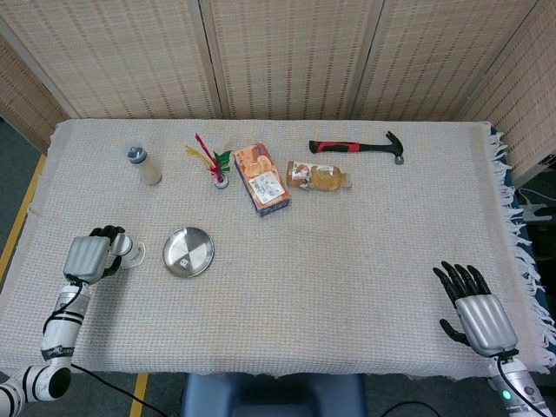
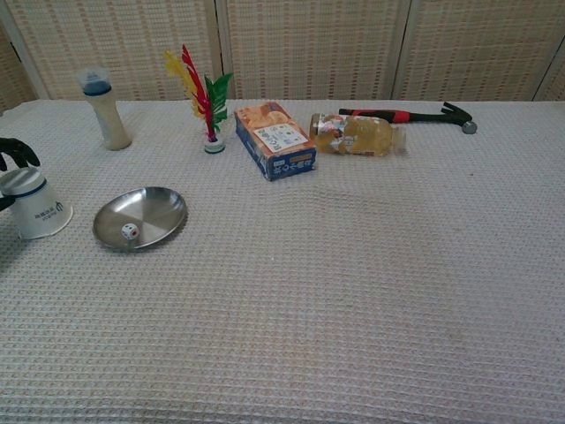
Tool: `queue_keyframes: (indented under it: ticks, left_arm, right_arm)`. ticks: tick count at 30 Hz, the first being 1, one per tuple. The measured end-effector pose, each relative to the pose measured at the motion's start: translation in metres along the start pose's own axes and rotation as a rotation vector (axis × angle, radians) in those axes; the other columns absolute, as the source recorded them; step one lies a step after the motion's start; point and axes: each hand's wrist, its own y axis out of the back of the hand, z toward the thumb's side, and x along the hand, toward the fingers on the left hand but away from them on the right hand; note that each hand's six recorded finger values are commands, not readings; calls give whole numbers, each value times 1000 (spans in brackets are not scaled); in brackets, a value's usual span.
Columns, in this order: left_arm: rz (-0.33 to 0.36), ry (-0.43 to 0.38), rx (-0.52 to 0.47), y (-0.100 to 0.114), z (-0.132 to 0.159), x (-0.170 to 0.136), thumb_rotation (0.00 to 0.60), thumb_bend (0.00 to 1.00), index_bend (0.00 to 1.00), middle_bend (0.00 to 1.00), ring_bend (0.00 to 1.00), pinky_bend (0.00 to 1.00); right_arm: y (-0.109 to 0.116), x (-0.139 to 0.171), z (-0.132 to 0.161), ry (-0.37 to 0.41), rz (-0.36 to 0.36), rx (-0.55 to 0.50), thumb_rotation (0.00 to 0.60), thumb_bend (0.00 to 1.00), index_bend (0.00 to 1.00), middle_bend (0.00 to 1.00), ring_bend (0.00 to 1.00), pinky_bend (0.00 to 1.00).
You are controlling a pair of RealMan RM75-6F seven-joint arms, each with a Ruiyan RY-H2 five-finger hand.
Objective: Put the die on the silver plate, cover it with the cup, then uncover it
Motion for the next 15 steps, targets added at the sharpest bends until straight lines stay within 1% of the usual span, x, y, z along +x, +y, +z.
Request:
queue_keyframes:
  ticks: [2,5,9,15]
  left_arm:
    - [2,0,1,0,0,0,600,368,291,287,305,635]
    - [4,-5,8,-2,2,2,600,369,279,278,309,629]
    - [18,-12,10,-1,5,5,600,370,273,264,296,625]
    - [7,-36,16,0,8,7,600,365,276,253,273,630]
  right_arm:
    - [0,0,0,0,2,0,600,180,0,0,0,0]
    - [-2,-1,0,0,7,2,600,180,0,0,0,0]
    - [-1,-1,-1,-5,6,2,600,180,0,0,0,0]
    - [-2,-3,-2,-9,9,4,600,180,0,0,0,0]
